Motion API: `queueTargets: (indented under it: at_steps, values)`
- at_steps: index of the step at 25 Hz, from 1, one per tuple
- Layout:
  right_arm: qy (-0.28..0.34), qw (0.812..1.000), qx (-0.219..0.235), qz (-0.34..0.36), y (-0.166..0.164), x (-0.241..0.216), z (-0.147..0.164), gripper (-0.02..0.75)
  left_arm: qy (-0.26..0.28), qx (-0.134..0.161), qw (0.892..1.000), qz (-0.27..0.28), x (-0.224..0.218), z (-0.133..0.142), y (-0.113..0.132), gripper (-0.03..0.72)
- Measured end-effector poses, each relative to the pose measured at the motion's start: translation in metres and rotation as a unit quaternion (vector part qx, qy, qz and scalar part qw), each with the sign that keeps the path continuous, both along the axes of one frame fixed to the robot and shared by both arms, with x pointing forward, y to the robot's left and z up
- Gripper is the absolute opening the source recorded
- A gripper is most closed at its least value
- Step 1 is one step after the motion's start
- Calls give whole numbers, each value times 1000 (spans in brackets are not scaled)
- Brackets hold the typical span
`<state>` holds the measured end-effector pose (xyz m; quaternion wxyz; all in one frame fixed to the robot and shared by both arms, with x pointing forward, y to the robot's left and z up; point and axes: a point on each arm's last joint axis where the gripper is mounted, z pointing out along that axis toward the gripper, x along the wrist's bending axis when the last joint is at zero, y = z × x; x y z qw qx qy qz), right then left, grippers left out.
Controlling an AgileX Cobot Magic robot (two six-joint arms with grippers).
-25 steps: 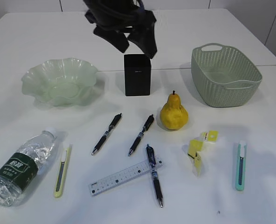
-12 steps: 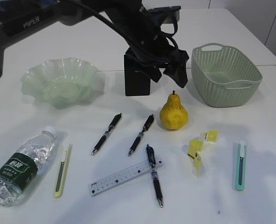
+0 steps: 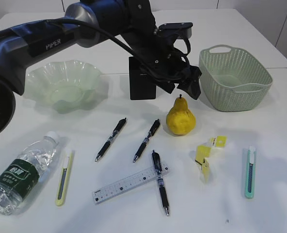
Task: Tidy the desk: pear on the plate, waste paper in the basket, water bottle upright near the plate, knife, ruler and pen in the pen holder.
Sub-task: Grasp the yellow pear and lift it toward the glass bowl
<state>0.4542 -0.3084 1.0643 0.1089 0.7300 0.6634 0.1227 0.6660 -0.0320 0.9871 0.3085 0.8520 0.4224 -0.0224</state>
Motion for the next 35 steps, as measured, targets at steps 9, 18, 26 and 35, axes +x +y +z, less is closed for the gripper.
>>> queueTargets:
  at_steps: [9,18,26,35]
  values:
    - [2,1000,0,0,0,0,0,568,-8,-4,1000,9,6,-15,-3,588]
    - [2,1000,0,0,0,0,0,568,9,9,1000,8,8,-37,-4,586]
    - [1,1000,0,0,0,0,0,568,5,13,1000,7,8,-37,-4,554]
    - [0,1000,0,0,0,0,0,568,5,13,1000,7,8,-37,-4,540]
